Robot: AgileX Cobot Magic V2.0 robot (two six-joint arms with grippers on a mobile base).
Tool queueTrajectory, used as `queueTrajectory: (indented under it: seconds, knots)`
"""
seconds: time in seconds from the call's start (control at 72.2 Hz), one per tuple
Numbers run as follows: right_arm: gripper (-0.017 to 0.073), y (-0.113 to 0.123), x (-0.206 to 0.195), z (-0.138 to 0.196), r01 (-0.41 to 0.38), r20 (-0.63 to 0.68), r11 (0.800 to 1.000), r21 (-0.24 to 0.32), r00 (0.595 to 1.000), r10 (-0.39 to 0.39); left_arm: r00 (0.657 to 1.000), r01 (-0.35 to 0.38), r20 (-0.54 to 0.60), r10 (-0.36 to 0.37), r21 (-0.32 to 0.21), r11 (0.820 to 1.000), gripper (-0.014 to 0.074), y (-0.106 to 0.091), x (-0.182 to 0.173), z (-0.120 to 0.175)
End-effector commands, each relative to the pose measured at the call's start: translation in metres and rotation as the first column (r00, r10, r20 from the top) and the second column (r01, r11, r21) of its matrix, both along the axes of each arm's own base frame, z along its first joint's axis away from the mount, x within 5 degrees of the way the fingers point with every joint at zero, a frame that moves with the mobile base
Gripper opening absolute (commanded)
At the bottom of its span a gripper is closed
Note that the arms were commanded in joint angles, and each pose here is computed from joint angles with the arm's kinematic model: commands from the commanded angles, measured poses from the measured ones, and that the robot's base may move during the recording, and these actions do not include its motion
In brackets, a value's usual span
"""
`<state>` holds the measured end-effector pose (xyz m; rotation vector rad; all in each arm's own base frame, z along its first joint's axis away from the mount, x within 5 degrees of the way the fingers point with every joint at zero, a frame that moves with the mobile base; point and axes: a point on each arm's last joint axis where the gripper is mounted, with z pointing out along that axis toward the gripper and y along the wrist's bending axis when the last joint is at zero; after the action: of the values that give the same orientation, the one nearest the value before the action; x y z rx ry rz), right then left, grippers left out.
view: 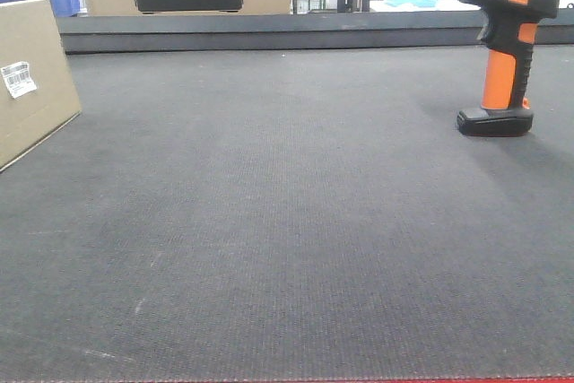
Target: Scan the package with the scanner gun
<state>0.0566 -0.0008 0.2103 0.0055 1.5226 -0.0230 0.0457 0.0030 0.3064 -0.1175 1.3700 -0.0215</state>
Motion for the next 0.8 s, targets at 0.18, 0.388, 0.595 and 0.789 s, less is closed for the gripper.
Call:
queueTrajectory:
  seconds: [0.18,0.388,0.595,0.789]
  knots:
    - [-0.0168,-0.001,0.0,0.002,0.01,0.03,1.0,-0.008,1.0,-0.01,1.0,-0.001,0.025,0.001,-0.01,1.0,-0.0111,0.0,-0.001,0.002]
    - [-0.0168,-0.001,0.0,0.002,0.01,0.03,1.0,-0.008,1.0,-0.01,1.0,-0.001,0.025,0.001,-0.01,1.0,-0.0111,0.0,-0.001,0.002]
    - [-0.0168,-0.001,0.0,0.002,0.01,0.03,1.0,-0.008,1.0,-0.01,0.997,-0.008,0.071,0.009,-0.009,1.0,-0.0111,0.001,0.001,-0.02]
    - [-0.0168,-0.001,0.0,0.002,0.01,0.03,1.0,-0.008,1.0,-0.01,0.994,-0.002,-0.107,0.002,0.0,1.0,-0.0111,0.001,0.006,-0.073]
